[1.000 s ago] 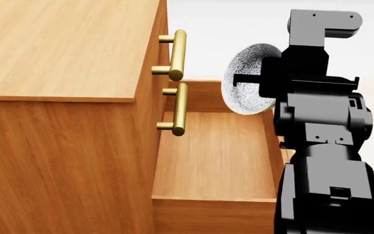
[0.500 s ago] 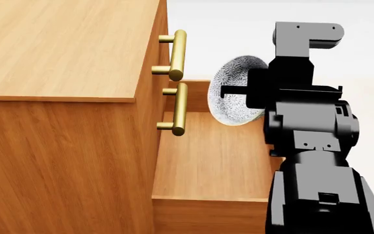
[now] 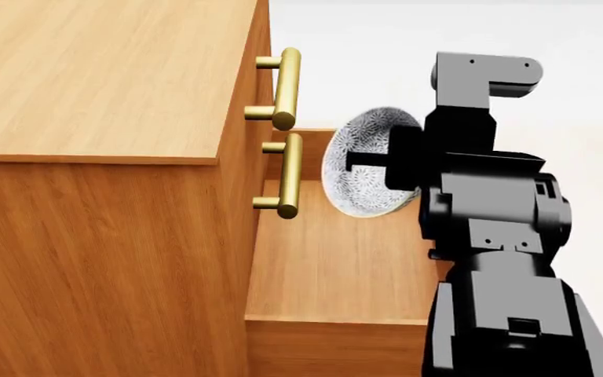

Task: Put the bowl in the bottom drawer of the cabinet and close it.

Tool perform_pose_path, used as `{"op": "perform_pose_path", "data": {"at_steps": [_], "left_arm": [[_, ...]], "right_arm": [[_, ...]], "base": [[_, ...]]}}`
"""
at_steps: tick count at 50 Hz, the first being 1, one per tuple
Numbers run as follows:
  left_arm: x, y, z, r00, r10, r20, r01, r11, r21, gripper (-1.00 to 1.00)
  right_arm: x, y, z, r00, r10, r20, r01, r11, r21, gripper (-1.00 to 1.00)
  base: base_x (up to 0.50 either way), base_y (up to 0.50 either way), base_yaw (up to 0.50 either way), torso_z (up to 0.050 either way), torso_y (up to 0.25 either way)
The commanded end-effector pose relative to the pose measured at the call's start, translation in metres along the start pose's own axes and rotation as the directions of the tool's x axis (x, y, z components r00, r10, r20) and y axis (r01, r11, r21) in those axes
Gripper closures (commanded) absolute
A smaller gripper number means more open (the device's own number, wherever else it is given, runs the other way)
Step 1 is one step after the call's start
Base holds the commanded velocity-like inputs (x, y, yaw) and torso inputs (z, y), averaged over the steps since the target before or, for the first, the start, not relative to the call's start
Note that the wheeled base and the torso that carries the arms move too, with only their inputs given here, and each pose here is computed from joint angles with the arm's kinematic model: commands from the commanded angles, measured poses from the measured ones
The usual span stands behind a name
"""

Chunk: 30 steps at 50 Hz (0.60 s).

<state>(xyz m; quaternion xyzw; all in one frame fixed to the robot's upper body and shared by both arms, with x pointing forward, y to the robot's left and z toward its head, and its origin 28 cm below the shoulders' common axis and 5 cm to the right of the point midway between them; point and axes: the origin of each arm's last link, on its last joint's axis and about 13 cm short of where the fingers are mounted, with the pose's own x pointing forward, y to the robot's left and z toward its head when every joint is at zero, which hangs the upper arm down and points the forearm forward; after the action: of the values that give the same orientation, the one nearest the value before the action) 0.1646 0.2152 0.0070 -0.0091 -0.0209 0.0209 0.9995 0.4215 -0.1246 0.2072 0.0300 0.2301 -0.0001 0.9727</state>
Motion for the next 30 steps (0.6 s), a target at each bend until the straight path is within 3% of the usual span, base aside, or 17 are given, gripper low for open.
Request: {"op": "perform_pose_path", "data": {"at_steps": [1, 30], "left_arm": [[0.0, 0.0, 0.0, 1.0, -0.001, 0.0, 0.001, 1.0, -0.001, -1.0], [0.0, 0.0, 0.001, 1.0, -0.002, 0.001, 0.002, 1.0, -0.001, -1.0]], "right_arm": [[0.0, 0.001, -0.002, 1.0, 0.022, -0.022, -0.021, 0.999, 0.032, 1.0], [0.002, 0.005, -0.013, 0.994, 0.083, -0.07, -0.079, 0.995, 0.055, 1.0]], "base": [[0.0, 0.0, 0.0, 0.0, 0.0], [0.0, 0.0, 0.0, 0.001, 0.0]]}}
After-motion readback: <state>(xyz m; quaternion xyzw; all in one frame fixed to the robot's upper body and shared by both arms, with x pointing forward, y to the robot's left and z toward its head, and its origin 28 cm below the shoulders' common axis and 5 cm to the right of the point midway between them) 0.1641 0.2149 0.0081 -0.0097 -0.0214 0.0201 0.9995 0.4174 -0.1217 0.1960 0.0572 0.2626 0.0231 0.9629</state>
